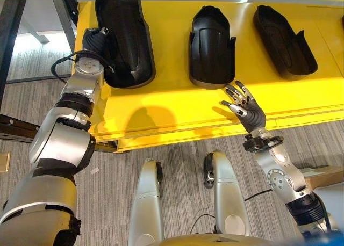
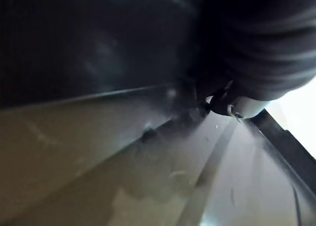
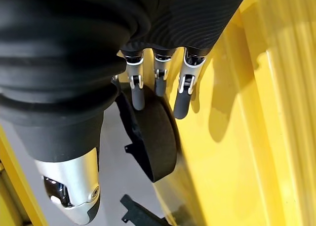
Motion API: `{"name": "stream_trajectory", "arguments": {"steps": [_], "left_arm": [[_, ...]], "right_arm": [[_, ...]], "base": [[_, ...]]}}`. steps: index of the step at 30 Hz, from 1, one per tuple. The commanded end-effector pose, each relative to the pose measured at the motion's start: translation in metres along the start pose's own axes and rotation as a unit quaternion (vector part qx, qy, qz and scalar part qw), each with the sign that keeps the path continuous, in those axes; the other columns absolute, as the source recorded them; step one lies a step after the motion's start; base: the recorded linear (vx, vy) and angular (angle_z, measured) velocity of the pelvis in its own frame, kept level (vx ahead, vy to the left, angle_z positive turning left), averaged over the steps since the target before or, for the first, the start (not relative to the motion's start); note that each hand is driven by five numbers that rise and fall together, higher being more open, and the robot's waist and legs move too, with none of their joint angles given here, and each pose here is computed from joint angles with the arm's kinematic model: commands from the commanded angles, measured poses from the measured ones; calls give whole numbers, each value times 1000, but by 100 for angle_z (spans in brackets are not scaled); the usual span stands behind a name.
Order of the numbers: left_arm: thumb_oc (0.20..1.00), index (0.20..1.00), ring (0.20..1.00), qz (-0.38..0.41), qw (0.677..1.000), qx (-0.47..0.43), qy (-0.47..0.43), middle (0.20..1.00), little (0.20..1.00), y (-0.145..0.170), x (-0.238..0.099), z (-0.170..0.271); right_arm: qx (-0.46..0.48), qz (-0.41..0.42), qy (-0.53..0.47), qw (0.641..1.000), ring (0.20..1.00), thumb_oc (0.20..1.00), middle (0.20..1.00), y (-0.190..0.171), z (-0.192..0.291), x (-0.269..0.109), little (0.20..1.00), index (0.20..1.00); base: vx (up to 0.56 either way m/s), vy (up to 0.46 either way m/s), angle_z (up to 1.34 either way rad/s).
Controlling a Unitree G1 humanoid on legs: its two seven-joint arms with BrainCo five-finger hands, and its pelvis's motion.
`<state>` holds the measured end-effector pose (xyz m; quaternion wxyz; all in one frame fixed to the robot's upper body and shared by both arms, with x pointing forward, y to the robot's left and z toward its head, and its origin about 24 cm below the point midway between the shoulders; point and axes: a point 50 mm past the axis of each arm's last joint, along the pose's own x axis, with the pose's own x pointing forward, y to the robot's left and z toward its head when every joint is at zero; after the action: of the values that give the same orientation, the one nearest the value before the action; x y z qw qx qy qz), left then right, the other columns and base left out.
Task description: Move parts from the plastic box to the shelf.
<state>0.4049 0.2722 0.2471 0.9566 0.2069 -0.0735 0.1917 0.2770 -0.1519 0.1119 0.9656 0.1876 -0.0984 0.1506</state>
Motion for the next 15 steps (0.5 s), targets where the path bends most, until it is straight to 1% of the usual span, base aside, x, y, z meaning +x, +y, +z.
{"name": "stream_trajectory", "arguments": {"steps": [1,2,11,13,14,15], "left_arm": [[200,200,200,15,997,71,-19,200,200,16,6,17],[200,200,200,12,994,106,-18,200,200,16,7,16],[200,200,200,4,994,109,31,200,200,13,4,-7],[686,686,686,11,993,108,46,686,686,15,4,-11],[1000,1000,1000,17,994,97,51,1000,1000,16,4,-12],[1000,1000,1000,17,994,96,51,1000,1000,16,4,-12]], "right_arm": [[24,-2,-30,999,1000,1000,1000,-1,10,-2,1000,1000],[21,-2,-28,999,1000,1000,1000,-3,9,-3,1000,1000],[22,0,-24,999,1000,1000,1000,-4,10,-4,1000,1000],[21,1,-22,1000,1000,1000,1000,-4,9,-4,1000,1000],[20,1,-21,1000,1000,1000,1000,-4,9,-4,1000,1000],[20,1,-21,1000,1000,1000,1000,-4,9,-4,1000,1000]], "base": [[0,0,0],[0,0,0],[0,0,0],[0,0,0],[0,0,0],[0,0,0]]}}
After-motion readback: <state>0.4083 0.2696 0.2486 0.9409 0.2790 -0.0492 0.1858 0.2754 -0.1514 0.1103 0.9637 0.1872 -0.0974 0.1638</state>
